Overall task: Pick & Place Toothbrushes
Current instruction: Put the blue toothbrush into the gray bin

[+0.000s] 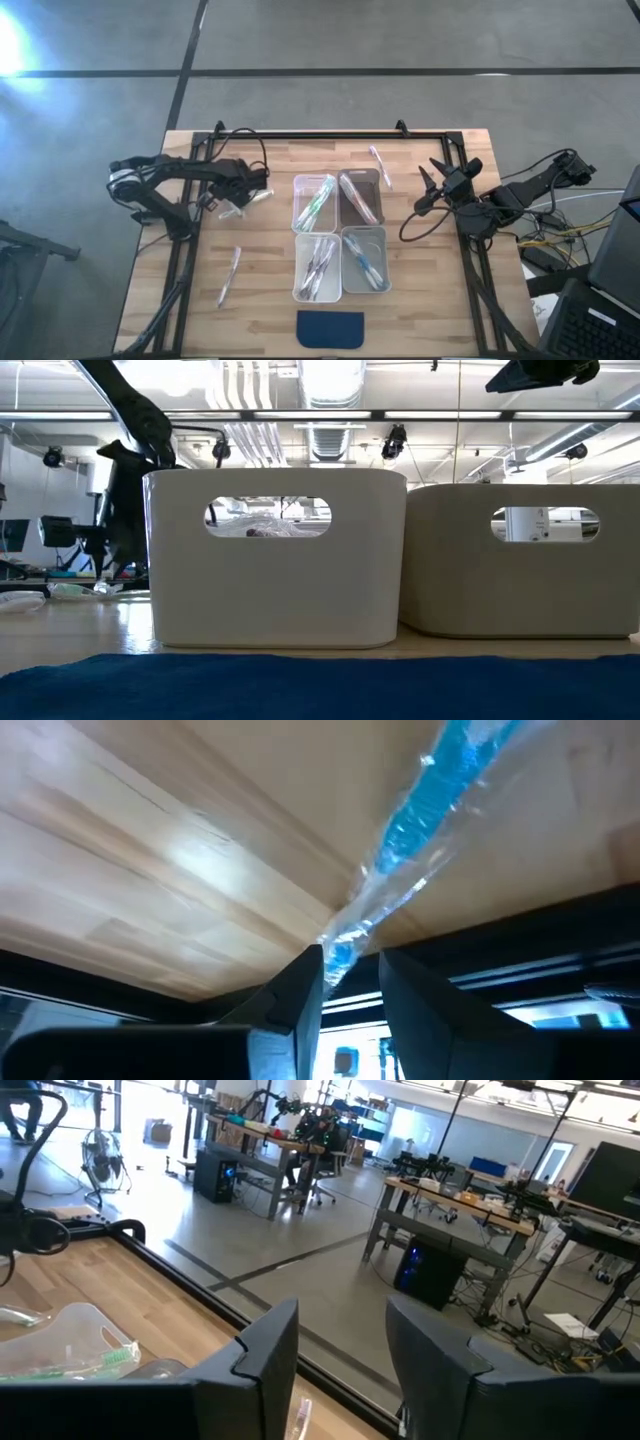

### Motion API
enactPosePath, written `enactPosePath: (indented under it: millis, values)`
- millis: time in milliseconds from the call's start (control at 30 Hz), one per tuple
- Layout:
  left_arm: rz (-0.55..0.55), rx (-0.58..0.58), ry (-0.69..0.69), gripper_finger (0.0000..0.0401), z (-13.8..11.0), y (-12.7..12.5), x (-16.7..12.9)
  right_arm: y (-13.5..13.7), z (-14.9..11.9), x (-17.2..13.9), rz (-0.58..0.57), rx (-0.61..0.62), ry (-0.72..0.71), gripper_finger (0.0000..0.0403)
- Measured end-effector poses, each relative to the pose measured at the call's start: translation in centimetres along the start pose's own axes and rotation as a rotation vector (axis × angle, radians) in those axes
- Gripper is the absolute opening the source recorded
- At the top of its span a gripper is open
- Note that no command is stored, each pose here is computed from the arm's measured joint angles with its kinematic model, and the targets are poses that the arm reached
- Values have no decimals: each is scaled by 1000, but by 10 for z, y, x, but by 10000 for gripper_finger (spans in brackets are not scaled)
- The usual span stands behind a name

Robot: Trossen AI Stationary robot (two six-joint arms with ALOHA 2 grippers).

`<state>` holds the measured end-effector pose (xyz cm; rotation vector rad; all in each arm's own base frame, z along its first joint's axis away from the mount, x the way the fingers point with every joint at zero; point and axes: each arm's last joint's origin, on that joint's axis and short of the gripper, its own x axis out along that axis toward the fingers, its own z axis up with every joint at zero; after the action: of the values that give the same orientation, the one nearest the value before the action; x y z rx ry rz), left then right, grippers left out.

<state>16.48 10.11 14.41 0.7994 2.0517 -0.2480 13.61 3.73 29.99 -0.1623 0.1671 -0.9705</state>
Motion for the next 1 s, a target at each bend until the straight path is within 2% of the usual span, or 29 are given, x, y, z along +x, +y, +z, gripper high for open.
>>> enactPosePath:
  millis: [267, 500, 633, 767, 1000]
  values:
    - [-5, -17, -7, 116, -1, 1, 1, 0, 0, 0, 1, -3, 0, 175]
    - [-15, -112, -7, 180, -4, 3, 4, 0, 0, 0, 1, -4, 0, 188]
    - [-15, -67, -20, 207, -4, 4, 5, 0, 0, 0, 1, -5, 0, 190]
    - [-14, -67, -41, 210, -1, 6, 10, 0, 0, 0, 1, -5, 0, 184]
    - [-96, -29, 11, 205, 3, 4, 30, 0, 0, 0, 1, -6, 1, 169]
